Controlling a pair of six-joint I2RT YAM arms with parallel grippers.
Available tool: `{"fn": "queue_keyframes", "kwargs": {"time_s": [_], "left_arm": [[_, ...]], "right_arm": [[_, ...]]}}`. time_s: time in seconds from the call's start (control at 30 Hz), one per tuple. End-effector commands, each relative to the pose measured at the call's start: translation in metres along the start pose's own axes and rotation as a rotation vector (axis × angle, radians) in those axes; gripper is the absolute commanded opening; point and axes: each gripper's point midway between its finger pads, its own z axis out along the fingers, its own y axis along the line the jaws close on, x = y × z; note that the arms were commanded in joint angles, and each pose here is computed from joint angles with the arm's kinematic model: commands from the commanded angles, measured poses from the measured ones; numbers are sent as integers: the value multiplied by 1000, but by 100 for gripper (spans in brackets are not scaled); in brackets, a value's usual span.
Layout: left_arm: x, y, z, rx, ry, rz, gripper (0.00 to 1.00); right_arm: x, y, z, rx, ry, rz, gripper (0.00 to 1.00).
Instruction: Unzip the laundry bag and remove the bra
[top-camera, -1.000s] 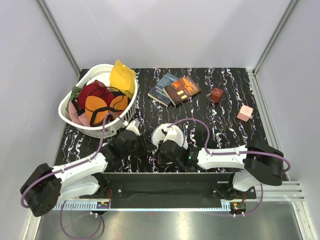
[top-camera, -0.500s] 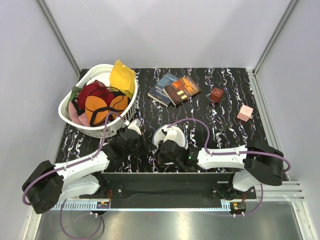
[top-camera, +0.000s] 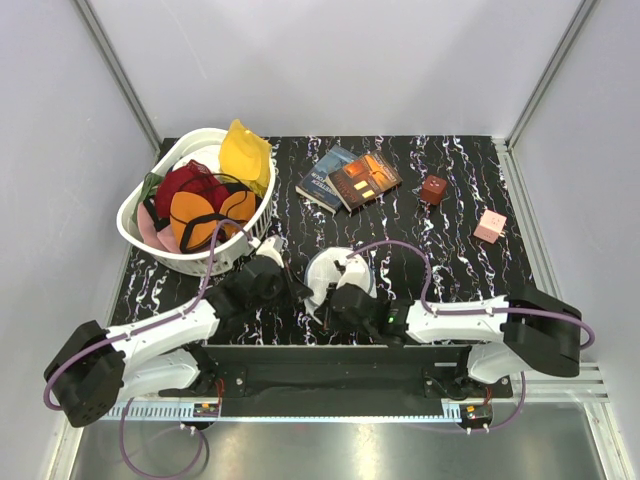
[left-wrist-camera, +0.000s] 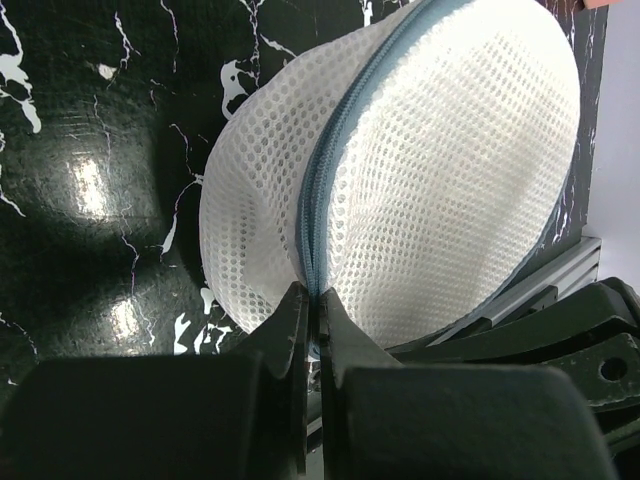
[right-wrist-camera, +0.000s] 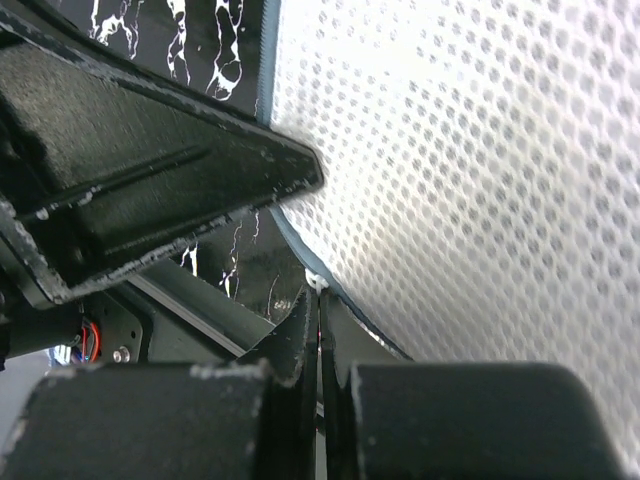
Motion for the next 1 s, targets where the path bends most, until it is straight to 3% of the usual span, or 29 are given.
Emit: {"fn": "queue_keyframes", "kwargs": {"time_s": [0.0, 0.97], "left_arm": [[-28, -17, 0, 21, -91, 34, 0], [-38, -10, 3, -10, -76, 93, 0]], "right_arm": [[-6, -7, -11, 15, -38, 28, 0], [-4, -39, -30, 89, -64, 34, 0]]}}
